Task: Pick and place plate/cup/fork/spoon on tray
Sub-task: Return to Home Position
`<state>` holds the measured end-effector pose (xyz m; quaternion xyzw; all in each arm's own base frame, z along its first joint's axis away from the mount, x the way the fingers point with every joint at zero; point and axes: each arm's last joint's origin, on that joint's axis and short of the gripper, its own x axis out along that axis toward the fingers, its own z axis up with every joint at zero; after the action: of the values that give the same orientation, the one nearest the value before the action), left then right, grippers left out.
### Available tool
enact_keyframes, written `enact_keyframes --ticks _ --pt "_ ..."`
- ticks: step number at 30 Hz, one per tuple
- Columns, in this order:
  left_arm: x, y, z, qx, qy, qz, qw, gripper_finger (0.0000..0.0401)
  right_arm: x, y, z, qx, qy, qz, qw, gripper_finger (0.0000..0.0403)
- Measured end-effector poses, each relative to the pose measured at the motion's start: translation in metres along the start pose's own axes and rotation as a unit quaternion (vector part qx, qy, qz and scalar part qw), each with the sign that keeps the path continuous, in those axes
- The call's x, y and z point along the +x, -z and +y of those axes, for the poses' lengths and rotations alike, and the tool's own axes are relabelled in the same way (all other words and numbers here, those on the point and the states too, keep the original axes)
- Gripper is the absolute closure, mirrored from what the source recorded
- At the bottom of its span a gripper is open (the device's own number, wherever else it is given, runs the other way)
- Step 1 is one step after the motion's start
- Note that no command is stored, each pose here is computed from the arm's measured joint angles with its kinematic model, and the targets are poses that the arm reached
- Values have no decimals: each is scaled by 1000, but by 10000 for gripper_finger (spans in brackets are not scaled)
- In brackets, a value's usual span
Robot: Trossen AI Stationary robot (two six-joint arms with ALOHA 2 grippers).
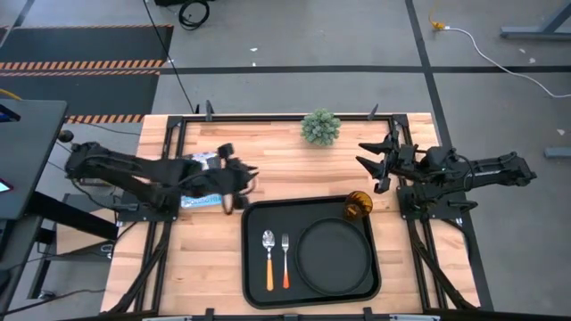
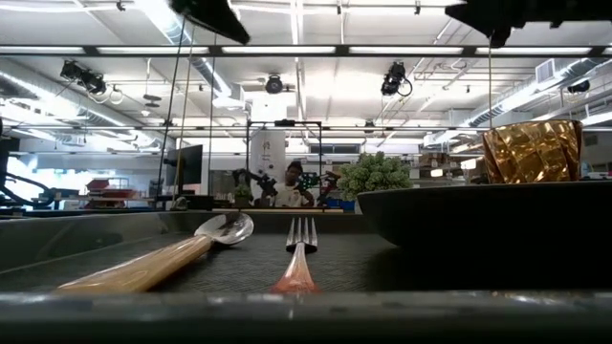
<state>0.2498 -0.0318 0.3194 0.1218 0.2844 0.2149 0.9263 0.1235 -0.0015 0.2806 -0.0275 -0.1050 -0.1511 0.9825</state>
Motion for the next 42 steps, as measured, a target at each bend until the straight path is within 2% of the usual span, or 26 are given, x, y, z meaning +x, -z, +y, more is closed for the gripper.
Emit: enact_keyframes --ticks 8,12,19,25,32,34,36,42 --pt "-38 41 13 -72 39 -84 993 357 -24 3 -10 30 21 -34 999 207" --pt "-50 61 19 -106 63 -140 982 367 -35 4 -14 55 23 -61 996 207" --pt "-59 97 25 -160 80 -222 958 381 -43 21 -17 72 49 -59 994 207" --pt "-61 121 25 -195 109 -301 927 388 -47 36 -17 84 48 -57 994 207" --pt "-55 151 21 -210 135 -402 881 389 -49 53 -16 97 45 -44 993 207" --pt "-53 159 19 -211 137 -419 873 389 -49 59 -15 100 44 -36 993 207" --pt "-51 165 18 -211 136 -420 872 389 -48 65 -14 107 44 -27 993 207" --pt "-47 170 16 -174 135 -411 885 390 -48 82 -13 136 54 -12 989 207"
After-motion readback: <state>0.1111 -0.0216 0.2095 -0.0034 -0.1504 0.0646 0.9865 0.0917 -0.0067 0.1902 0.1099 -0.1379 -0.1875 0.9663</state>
